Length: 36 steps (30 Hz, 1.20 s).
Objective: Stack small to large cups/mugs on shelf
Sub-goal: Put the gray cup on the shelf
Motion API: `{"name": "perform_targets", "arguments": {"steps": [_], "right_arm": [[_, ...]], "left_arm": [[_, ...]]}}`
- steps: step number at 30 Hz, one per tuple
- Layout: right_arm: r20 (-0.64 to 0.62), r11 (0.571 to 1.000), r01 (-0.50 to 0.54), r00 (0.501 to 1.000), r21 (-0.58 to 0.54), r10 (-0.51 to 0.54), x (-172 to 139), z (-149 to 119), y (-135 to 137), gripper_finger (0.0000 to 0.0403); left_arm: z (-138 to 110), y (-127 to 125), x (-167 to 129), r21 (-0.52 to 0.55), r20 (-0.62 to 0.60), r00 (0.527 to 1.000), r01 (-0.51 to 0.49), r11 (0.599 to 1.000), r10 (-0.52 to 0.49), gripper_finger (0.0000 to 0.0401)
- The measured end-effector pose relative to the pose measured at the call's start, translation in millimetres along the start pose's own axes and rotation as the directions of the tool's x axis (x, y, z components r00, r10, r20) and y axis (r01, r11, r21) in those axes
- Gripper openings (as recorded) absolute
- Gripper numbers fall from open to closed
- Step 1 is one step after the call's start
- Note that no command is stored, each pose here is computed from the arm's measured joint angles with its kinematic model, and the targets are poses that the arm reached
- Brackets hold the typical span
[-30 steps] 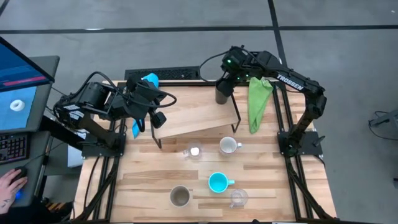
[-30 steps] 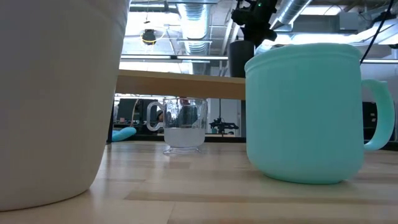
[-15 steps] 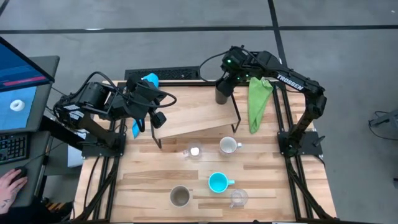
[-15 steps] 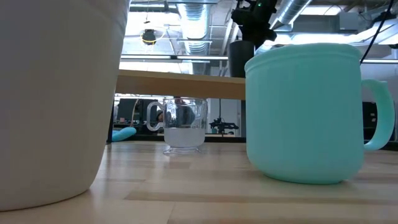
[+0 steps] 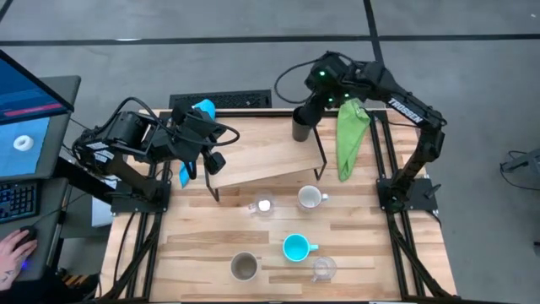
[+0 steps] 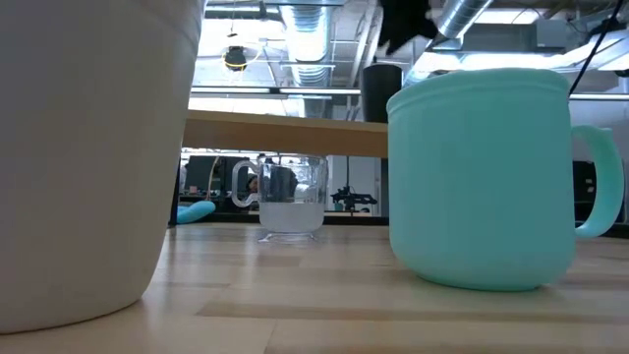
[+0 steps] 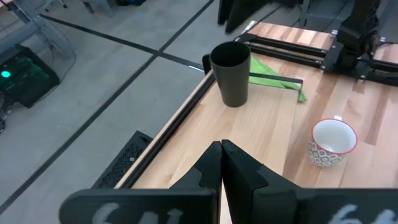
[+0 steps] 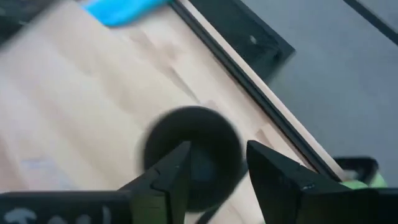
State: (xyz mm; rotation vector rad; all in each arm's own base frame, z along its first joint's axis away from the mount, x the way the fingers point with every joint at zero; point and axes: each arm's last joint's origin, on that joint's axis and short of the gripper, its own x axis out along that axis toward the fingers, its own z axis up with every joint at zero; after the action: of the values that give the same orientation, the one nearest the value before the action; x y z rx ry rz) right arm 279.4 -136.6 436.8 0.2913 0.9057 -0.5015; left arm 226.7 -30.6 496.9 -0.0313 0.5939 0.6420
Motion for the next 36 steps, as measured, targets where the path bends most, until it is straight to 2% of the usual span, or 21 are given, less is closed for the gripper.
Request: {"name": "perform_targets", "arguments": {"steps": [5, 9, 11, 14, 16, 19, 23, 28, 31, 36], "right_arm": [[0.075, 0.997, -0.058, 0.995, -0.052, 0.062, -48.4, 0.9, 17.6, 0.0166], [0.132, 0.987, -0.125, 0.982, -0.1, 0.138, -82.7, -8.5, 37.9, 0.0162], [0.144, 0.98, -0.164, 0.973, -0.112, 0.18, -95.2, -18.8, 46.1, 0.016], [0.127, 0.969, -0.214, 0.965, -0.123, 0.229, -112.5, -34.4, 59.3, 0.0156], [0.116, 0.963, -0.236, 0.961, -0.13, 0.251, -118.8, -41.7, 69.3, 0.0153], [0.098, 0.959, -0.249, 0.96, -0.137, 0.263, -123.8, -51.0, 84.7, 0.0149], [0.067, 0.953, -0.269, 0.958, -0.14, 0.28, -128.6, -62.6, 103.6, 0.0145], [0.022, 0.948, -0.293, 0.954, -0.126, 0.298, -126.7, -74.3, 132.5, 0.0154], [0.014, 0.948, -0.293, 0.955, -0.126, 0.297, -126.7, -82.3, 149.5, 0.0163], [-0.008, 0.95, -0.284, 0.958, -0.133, 0.285, -121.8, -93.8, 176.3, 0.0174]], "left_arm": [[-0.8, -1.6, -0.1, -0.001, -0.026, 0.998, 0.055, 0.999, -0.055, 0.0], [-2.4, -5.0, -0.9, -0.006, -0.073, 0.985, 0.156, 0.988, -0.156, 0.0], [-4.1, -8.8, -2.9, -0.02, -0.108, 0.966, 0.235, 0.972, -0.236, 0.0], [-9.7, -17.1, -9.5, -0.045, -0.181, 0.911, 0.368, 0.929, -0.37, 0.0], [-14.8, -25.6, -14.5, -0.077, -0.224, 0.88, 0.412, 0.908, -0.419, 0.0], [-27.3, -47.4, -19.6, -0.093, -0.304, 0.852, 0.419, 0.903, -0.426, 0.0], [-48.1, -88.7, -27.0, -0.083, -0.402, 0.809, 0.434, 0.897, -0.428, 0.0], [-76.3, -141.4, -30.3, -0.112, -0.465, 0.796, 0.381, 0.918, -0.388, 0.0008], [-95.8, -171.4, -28.3, -0.094, -0.518, 0.778, 0.361, 0.928, -0.355, 0.0036], [-127.2, -213.3, -17.3, -0.034, -0.575, 0.771, 0.313, 0.949, -0.274, 0.011]]}}
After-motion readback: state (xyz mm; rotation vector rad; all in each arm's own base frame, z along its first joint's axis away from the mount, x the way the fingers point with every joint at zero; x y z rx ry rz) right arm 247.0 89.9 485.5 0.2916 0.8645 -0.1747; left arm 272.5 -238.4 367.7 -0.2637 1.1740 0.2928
